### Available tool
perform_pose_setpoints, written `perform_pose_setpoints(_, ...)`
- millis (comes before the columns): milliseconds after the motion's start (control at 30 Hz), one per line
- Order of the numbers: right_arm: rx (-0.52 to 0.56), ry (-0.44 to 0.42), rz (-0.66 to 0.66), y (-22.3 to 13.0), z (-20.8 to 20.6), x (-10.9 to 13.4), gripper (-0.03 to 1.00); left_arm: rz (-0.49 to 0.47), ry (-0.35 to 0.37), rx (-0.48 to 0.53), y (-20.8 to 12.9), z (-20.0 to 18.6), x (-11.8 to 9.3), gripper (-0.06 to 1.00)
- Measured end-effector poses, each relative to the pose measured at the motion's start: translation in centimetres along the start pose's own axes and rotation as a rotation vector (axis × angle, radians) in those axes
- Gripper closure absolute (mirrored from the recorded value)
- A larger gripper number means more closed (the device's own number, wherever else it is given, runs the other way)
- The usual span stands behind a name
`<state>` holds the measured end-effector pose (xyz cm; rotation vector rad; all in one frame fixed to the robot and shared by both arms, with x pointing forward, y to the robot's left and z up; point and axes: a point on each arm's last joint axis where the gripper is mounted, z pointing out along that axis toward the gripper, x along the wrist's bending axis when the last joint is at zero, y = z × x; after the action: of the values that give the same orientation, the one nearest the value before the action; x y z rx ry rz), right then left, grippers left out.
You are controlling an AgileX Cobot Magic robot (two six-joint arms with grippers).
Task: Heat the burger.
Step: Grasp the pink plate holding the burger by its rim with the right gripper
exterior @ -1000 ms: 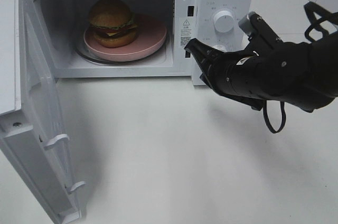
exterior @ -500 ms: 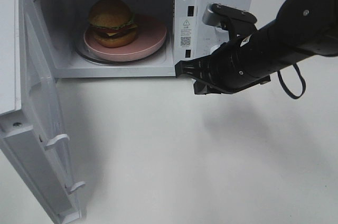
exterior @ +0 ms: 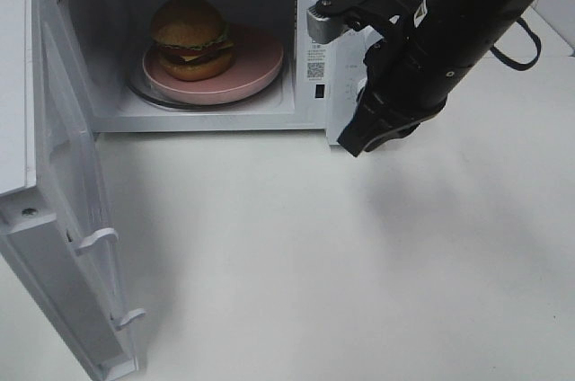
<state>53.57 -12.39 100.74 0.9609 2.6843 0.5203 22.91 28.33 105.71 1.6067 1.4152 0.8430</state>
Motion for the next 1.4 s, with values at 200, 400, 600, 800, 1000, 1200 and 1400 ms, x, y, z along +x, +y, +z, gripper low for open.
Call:
perform_pose_setpoints(200, 0.043, 0.019, -0.377, 0.0, -0.4, 0.0, 0.90, 0.000, 0.000, 0.000, 0.0, 0.0, 0.0, -0.03)
perform_pose_setpoints(400, 0.064, 0.002, -0.661, -0.1, -0.5, -0.3, 0.88, 0.000, 0.000, 0.000, 0.0, 0.0, 0.0, -0.03)
perform_pose_setpoints(600, 0.064, -0.045, -0.855, 0.1, -0.5, -0.7, 0.82, 0.000, 0.000, 0.000, 0.0, 0.0, 0.0, -0.03)
perform_pose_setpoints(800, 0.036, -0.123, -0.942, 0.6, -0.6, -1.2, 0.60, 0.000, 0.000, 0.000, 0.0, 0.0, 0.0, -0.03)
perform_pose_setpoints(1000, -0.037, -0.189, -0.849, 1.4, -0.7, -1.5, 0.18, 0.000, 0.000, 0.000, 0.0, 0.0, 0.0, -0.03)
perform_pose_setpoints(1200, -0.079, -0.223, -0.855, 2.1, -0.7, -1.0, 0.05, 0.000, 0.000, 0.000, 0.0, 0.0, 0.0, -0.03)
perform_pose_setpoints(1400, -0.103, -0.241, -0.901, 2.8, -0.4, 0.1, 0.04, 0.000, 0.000, 0.000, 0.0, 0.0, 0.0, -0.03)
